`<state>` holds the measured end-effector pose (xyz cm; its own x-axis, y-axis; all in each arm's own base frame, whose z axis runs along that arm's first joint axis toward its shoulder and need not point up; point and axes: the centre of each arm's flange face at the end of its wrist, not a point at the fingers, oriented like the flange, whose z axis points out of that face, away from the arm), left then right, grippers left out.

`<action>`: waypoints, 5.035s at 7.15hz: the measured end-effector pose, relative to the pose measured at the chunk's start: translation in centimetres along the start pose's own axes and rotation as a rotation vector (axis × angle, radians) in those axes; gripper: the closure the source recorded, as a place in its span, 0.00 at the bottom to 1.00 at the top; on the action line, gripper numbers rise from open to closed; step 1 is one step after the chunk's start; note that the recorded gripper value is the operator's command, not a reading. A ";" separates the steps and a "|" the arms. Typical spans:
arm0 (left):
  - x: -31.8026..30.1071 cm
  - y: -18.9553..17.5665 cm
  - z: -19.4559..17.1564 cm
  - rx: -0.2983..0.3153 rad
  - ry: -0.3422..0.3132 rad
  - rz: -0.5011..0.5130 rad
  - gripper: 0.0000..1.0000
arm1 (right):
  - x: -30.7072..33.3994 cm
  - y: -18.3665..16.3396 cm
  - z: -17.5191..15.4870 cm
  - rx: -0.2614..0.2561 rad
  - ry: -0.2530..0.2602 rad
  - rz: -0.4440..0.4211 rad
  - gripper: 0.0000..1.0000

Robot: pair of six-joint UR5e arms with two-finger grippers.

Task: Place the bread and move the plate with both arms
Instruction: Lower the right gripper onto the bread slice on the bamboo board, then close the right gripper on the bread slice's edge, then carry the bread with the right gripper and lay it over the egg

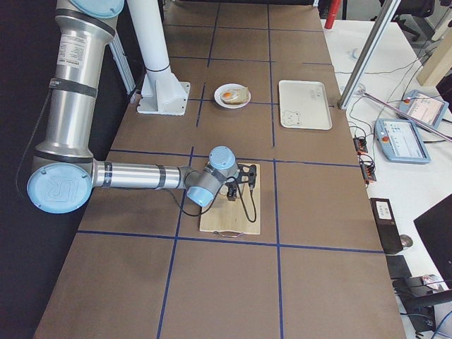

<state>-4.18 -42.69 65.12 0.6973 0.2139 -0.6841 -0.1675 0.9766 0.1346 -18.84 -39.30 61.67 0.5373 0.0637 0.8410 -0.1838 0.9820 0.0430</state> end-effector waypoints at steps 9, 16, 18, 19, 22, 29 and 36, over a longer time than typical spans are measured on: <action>0.0 0.0 0.0 0.000 0.000 0.002 0.00 | 2.0 1.7 0.5 -0.032 0.029 0.014 0.36; -0.1 0.0 0.1 -0.001 0.000 -0.002 0.00 | 1.4 1.9 0.3 -0.037 0.018 0.004 1.00; 0.0 0.0 0.0 0.000 0.001 -0.001 0.00 | -0.3 2.0 -0.7 -0.045 -0.021 -0.013 1.00; 0.0 0.0 0.0 0.001 0.001 -0.001 0.00 | -1.7 2.0 -1.7 -0.066 -0.062 -0.024 1.00; 0.1 0.0 0.0 0.002 0.001 0.000 0.00 | -10.0 -1.5 -3.4 -0.085 -0.198 -0.039 1.00; 0.2 -0.1 -0.2 0.005 0.004 0.001 0.00 | -43.9 -2.0 2.6 -0.051 -0.390 -0.115 1.00; 0.2 -0.1 -0.2 0.004 0.005 0.001 0.00 | -49.5 5.1 9.5 -0.017 -0.358 -0.067 1.00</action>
<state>-4.14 -42.72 64.87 0.6940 0.2145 -0.6873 -0.1649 0.9766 0.1383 -54.14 -39.13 25.38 0.2252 -0.0646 0.9722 -0.1424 0.9849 0.0984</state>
